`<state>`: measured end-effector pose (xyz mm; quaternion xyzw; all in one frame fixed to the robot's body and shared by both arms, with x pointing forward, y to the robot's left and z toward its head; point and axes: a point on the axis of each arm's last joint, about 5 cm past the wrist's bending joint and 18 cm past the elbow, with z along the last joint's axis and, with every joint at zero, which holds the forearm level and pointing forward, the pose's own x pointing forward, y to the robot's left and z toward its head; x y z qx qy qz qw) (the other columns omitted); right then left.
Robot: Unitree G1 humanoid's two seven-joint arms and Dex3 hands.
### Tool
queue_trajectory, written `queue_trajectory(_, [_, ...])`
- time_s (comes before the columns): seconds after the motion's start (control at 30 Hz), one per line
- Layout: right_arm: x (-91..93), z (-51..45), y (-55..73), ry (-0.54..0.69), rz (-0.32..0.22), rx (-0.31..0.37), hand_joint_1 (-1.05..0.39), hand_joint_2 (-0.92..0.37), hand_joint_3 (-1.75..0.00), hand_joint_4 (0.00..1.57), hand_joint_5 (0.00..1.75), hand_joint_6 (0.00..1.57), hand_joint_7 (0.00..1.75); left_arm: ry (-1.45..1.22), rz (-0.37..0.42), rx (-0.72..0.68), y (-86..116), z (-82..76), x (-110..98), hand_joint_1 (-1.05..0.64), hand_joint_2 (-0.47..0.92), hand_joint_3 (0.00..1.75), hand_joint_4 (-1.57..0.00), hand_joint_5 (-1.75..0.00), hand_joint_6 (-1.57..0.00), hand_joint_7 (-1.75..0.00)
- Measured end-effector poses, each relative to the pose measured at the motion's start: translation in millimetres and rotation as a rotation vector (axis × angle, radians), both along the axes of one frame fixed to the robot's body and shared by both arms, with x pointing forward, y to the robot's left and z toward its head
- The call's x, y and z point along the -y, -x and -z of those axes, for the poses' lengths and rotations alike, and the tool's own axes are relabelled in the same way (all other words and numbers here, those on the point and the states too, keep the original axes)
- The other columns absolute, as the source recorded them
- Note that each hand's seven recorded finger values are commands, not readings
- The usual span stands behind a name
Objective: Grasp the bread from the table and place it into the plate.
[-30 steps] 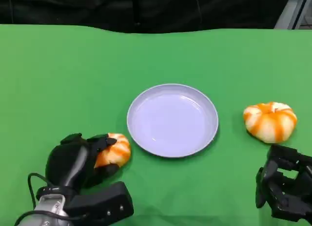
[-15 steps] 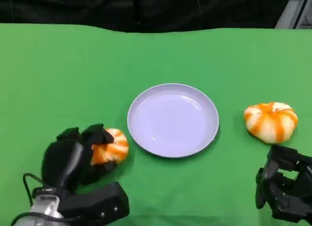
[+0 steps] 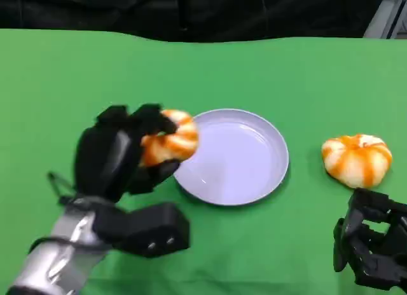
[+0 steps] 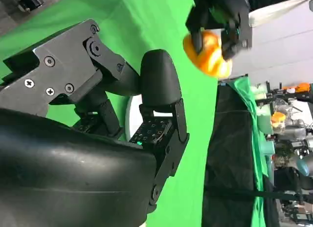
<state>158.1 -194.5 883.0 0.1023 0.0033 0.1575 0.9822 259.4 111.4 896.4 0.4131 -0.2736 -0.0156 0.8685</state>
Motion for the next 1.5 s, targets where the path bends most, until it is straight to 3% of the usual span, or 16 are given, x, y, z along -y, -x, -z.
queue_trajectory(0.13, [-0.6,0.5,0.9,-0.004,0.000,-0.003,-0.10,-0.48,-1.24,0.91,1.70,0.86,1.47,-0.025,0.079,0.001,-14,-11.0,21,-0.07,0.66,0.77,-0.75,-1.75,-0.72,-1.50])
queue_trajectory(0.3, [-1.6,1.6,2.4,-0.012,0.003,-0.005,-0.12,-0.48,-1.25,0.91,1.69,0.86,1.46,-0.079,0.127,-0.058,-27,-9.7,38,-0.05,0.71,0.57,-0.75,-1.75,-0.84,-1.32])
queue_trajectory(0.5, [-2.3,0.6,4.6,-0.011,0.002,-0.002,-0.12,-0.47,-1.25,0.89,1.72,0.84,1.49,-0.132,0.137,-0.145,-37,-3.3,53,-0.03,0.76,0.48,-0.75,-1.75,-0.79,-1.36])
queue_trajectory(0.53, [-2.5,-0.1,5.2,-0.011,0.002,0.002,-0.12,-0.47,-1.25,0.89,1.73,0.84,1.49,-0.142,0.140,-0.163,-38,-1.8,56,-0.06,0.80,0.46,-0.72,-1.66,-0.76,-1.28])
queue_trajectory(0.57, [-2.6,-0.2,5.7,-0.012,0.003,0.002,-0.12,-0.46,-1.26,0.88,1.73,0.84,1.49,-0.150,0.145,-0.179,-38,-0.2,59,-0.13,0.86,0.40,-0.69,-1.42,-0.77,-0.97])
queue_trajectory(0.63, [-3.1,0.2,6.9,-0.015,0.004,0.000,-0.12,-0.45,-1.27,0.87,1.74,0.83,1.50,-0.150,0.164,-0.206,-37,2.5,63,-0.36,0.91,0.35,-0.53,-0.57,-0.58,-0.26])
queue_trajectory(0.67, [-3.3,0.2,7.6,-0.015,0.004,0.000,-0.12,-0.45,-1.28,0.87,1.74,0.83,1.50,-0.159,0.178,-0.219,-37,3.7,64,-0.41,0.91,0.35,-0.50,-0.41,-0.54,-0.14])
queue_trajectory(0.73, [-3.7,0.2,8.5,-0.017,0.004,0.002,-0.13,-0.45,-1.27,0.87,1.75,0.82,1.51,-0.187,0.197,-0.250,-36,6.9,65,-0.71,0.92,0.51,-0.13,-0.09,-0.22,-0.03])
queue_trajectory(0.77, [-3.8,0.2,8.8,-0.017,0.004,0.003,-0.13,-0.45,-1.27,0.87,1.75,0.82,1.51,-0.213,0.206,-0.272,-35,8.8,65,-0.76,0.92,0.54,-0.07,-0.05,-0.17,-0.01])
queue_trajectory(0.87, [-4.2,-0.1,9.8,-0.018,0.004,0.007,-0.13,-0.46,-1.26,0.87,1.74,0.83,1.50,-0.289,0.216,-0.318,-34,13.4,63,-0.91,0.92,0.67,-0.01,0.00,-0.03,0.00])
queue_trajectory(1.03, [-5.2,-3.6,9.9,-0.019,0.000,0.019,-0.12,-0.49,-1.23,0.88,1.73,0.84,1.48,-0.390,0.214,-0.352,-34,16.7,57,-1.04,0.92,0.78,0.00,0.00,0.00,0.00])
queue_trajectory(1.37, [-5.5,-3.6,10.4,-0.021,0.001,0.022,-0.12,-0.49,-1.22,0.90,1.71,0.85,1.46,-0.354,0.218,-0.341,-32,14.0,48,-1.05,0.92,0.79,0.00,0.00,0.00,0.00])
queue_trajectory(1.47, [-5.5,-3.5,10.6,-0.023,0.002,0.024,-0.12,-0.48,-1.24,0.90,1.71,0.85,1.46,-0.255,0.250,-0.306,-27,7.8,38,-0.99,0.92,0.75,0.00,0.00,0.00,0.00])
queue_trajectory(1.5, [-5.4,-3.5,10.8,-0.023,0.002,0.024,-0.12,-0.48,-1.24,0.89,1.71,0.85,1.46,-0.232,0.260,-0.290,-25,4.5,34,-0.90,0.92,0.63,0.00,0.00,-0.03,-0.01])
